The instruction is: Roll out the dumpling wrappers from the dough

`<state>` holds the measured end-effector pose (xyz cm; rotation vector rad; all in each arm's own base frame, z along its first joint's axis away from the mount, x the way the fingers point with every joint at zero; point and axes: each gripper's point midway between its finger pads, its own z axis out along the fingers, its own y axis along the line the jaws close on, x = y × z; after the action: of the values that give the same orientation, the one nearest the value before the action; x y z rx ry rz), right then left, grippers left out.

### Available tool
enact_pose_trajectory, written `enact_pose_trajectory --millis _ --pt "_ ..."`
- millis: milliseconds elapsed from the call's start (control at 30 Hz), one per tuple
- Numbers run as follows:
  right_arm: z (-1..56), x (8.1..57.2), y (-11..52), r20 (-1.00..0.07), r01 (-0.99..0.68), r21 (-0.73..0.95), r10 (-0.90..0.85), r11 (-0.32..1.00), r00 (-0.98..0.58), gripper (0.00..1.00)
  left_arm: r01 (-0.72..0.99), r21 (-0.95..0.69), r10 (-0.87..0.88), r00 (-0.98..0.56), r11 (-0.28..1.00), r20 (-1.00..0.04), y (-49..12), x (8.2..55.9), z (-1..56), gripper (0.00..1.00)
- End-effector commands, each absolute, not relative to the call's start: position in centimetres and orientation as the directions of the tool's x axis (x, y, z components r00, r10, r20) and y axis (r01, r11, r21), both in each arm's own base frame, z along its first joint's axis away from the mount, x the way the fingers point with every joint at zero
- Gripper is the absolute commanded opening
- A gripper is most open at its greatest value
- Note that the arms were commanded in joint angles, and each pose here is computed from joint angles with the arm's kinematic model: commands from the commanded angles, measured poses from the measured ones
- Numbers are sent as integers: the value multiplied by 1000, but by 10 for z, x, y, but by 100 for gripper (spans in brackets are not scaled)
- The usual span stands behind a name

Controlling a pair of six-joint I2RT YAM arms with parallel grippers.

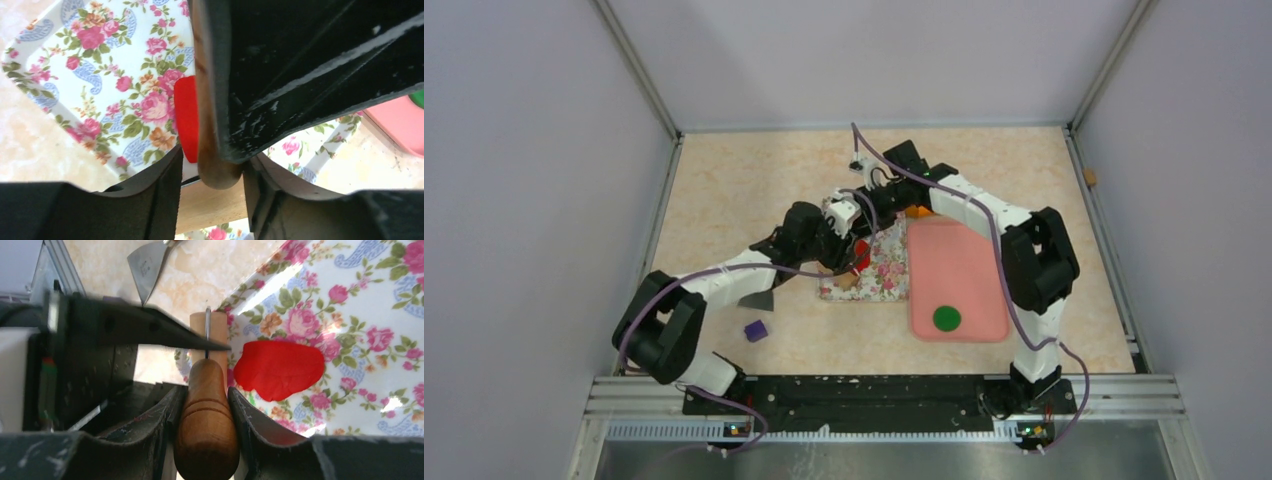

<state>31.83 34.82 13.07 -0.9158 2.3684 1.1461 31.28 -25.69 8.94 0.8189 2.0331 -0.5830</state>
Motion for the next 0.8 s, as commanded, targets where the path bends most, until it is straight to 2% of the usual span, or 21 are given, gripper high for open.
enact_pose_trajectory --millis 0,133,233,333,433,500,600,633,767 --pt "176 321 349 -592 -698 586 -370 412 -716 0 808 -3 419 -309 589 -854 -240 309 140 56" --pt "207 340 332 -652 -712 554 -307 431 -693 0 859 57 417 -188 509 -889 -234 281 178 65" --pt "216 339 319 -672 -719 536 -292 443 -681 0 825 64 369 -181 562 -912 -223 273 193 71" --pt "223 332 310 -687 -736 518 -300 435 -661 0 675 -35 240 -310 737 -920 -203 288 199 80" --pt "242 326 304 -746 -799 451 -324 397 -582 0 454 -237 34 -512 859 -858 -177 309 189 79" --pt "257 322 300 -803 -867 358 -359 347 -476 0 382 -374 -49 -641 845 -766 -177 315 174 71" --pt "276 314 296 -870 -953 163 -419 256 -261 0 274 -448 -98 -756 851 -648 -175 333 155 65" --pt "282 311 294 -880 -979 43 -456 201 -133 0 251 -462 -106 -779 850 -618 -177 340 144 65" --pt "286 290 300 -808 -965 -264 -548 4 219 0 208 -517 -149 -811 830 -565 -185 358 120 64"
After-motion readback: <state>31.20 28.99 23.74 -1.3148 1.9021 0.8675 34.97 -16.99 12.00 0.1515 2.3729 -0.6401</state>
